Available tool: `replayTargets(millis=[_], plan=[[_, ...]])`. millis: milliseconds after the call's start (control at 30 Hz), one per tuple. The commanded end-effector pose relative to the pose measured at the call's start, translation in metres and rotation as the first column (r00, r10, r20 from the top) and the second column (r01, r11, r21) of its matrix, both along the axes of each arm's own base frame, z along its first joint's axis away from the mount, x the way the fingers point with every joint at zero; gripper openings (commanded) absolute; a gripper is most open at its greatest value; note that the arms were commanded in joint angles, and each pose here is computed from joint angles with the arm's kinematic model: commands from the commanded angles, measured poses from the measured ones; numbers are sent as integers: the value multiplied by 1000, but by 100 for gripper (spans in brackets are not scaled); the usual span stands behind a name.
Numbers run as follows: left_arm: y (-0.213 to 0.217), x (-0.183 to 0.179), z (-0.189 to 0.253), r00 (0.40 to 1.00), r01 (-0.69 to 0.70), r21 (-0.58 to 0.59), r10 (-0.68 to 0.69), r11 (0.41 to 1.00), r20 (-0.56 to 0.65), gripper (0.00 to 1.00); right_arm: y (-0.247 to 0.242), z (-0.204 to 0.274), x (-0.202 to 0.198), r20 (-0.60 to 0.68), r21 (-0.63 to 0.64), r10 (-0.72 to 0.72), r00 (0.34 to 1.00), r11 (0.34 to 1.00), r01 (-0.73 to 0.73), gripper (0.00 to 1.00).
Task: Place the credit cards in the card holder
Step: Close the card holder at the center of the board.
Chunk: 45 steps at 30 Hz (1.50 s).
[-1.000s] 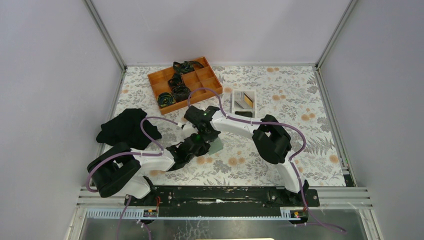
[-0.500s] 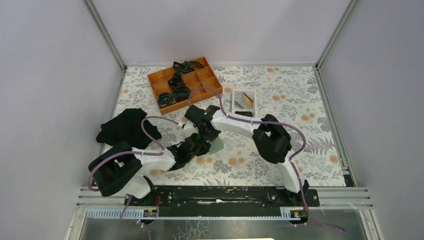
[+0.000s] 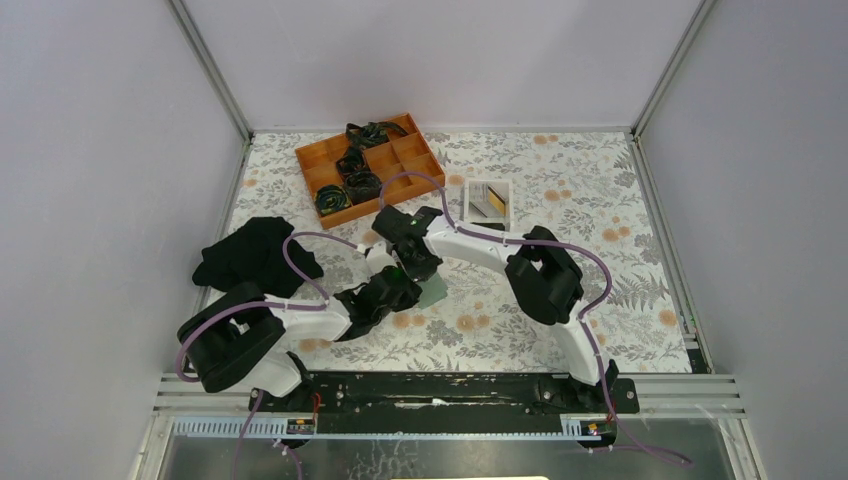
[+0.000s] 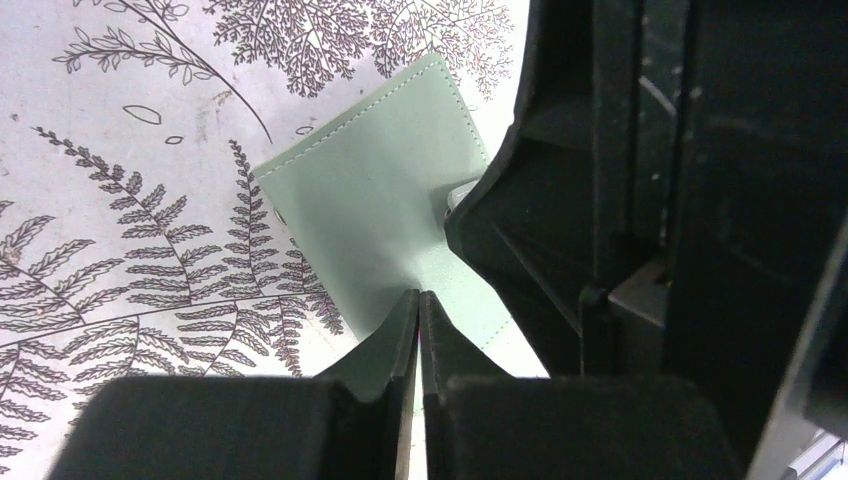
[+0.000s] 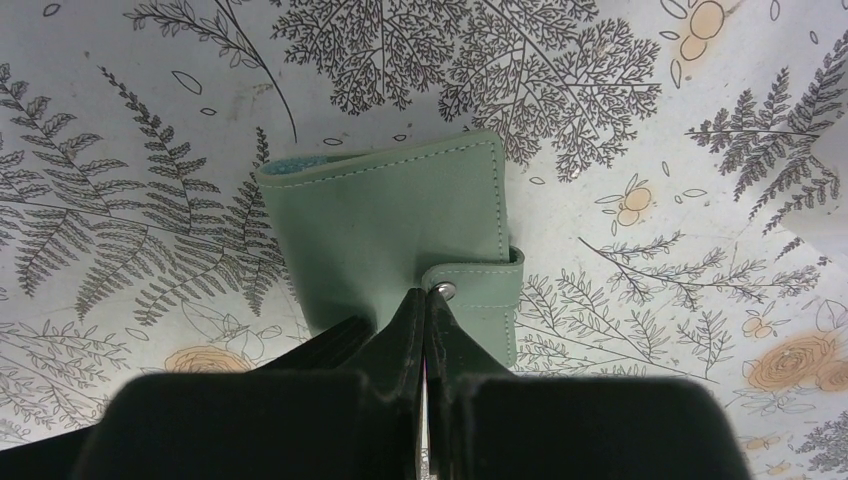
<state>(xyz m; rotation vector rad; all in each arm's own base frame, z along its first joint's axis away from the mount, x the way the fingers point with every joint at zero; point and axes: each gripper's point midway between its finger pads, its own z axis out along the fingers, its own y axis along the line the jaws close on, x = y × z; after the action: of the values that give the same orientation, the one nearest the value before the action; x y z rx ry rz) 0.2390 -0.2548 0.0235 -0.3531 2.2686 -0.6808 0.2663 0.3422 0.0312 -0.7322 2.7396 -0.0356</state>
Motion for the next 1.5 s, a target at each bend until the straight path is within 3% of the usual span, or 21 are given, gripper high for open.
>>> replayTargets(millis=[0, 1033, 1100, 1200, 1267, 1467], plan=[[3, -2, -11, 1000, 18, 40, -17, 999, -21, 7, -1, -10, 15, -10, 14, -21, 1000, 1000, 22, 0], [16, -7, -28, 997, -12, 68, 17, 998, -70, 6, 3, -44, 17, -178, 17, -9, 984, 1000, 12, 0], [16, -6, -26, 998, -13, 67, 17, 998, -65, 6, 5, -34, 20, -162, 37, -4, 987, 999, 11, 9], [18, -5, -22, 998, -17, 75, 21, 997, -54, 6, 9, -13, 28, -108, 70, -4, 994, 997, 12, 33], [18, -3, -17, 999, -21, 76, 24, 997, -41, 8, 7, -3, 32, -79, 70, -6, 997, 997, 11, 44], [17, 9, 9, 999, -36, 84, 34, 996, 24, 19, 5, 24, 36, -17, 111, -29, 999, 993, 31, 62]])
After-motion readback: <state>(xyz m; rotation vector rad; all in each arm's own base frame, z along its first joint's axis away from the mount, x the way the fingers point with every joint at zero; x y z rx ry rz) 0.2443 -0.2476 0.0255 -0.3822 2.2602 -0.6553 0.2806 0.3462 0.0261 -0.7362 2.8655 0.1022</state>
